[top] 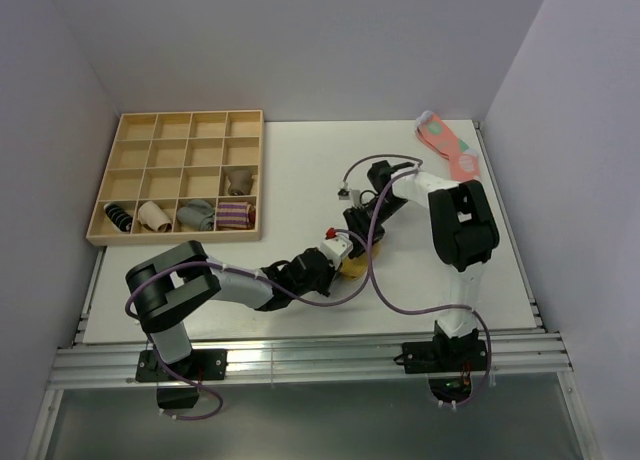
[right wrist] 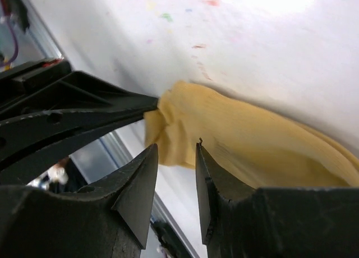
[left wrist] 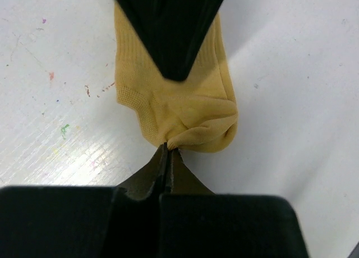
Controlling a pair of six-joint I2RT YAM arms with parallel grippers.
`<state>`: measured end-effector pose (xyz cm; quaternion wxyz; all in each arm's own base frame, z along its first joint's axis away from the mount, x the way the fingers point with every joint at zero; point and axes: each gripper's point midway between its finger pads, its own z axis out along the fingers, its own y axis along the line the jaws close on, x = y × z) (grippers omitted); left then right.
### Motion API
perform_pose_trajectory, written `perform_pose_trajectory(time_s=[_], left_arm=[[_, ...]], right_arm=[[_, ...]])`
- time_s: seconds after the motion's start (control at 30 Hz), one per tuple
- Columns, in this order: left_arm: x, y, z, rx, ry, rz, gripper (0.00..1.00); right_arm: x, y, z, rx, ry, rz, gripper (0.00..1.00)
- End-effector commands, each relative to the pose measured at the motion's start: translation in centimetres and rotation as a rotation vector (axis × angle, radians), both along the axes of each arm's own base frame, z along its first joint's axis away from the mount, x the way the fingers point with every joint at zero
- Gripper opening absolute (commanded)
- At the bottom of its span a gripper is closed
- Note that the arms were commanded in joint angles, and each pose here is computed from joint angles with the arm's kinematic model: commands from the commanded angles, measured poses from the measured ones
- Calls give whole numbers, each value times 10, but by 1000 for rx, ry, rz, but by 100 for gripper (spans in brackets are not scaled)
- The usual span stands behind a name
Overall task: Roll the socks
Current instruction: Roll the sock at the center of the board, then adjust the sock at the center of the board.
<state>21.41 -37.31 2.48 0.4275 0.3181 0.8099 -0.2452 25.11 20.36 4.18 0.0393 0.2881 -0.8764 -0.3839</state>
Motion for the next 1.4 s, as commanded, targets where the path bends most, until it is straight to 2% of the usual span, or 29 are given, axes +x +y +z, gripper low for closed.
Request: perform_pose_trajectory(time_s=[0.0,0.1,0.23,0.47,0.73,0.83,1.0,1.37], left_arm=[[6,-7,7,-13,-24,25,0],[7,-8,8,-13,-25,28,0],[8,-9,9,-11,-31,30,0],[7,-8,12,-7,-35,38,0],[7,-7,14,-4,-38,40,0],[6,-9,14,-2,-36,39,0],[4,-13,16,4,-38,32,0],[7,-22,6,69,-19,37,0]], right_arm=[[25,-12,9,-46,-111,-107,41],[37,-30,8,-93,-150,-190,41],[50,-61,-4,-225,-195,-296,39],[66,-81,-10,-314,-239,-394,35],[78,-83,-18,-330,-234,-411,34],[84,-81,-19,-326,-238,-404,26],[95,-75,-17,-312,-265,-375,20],[109,-33,-15,-218,-304,-255,18]])
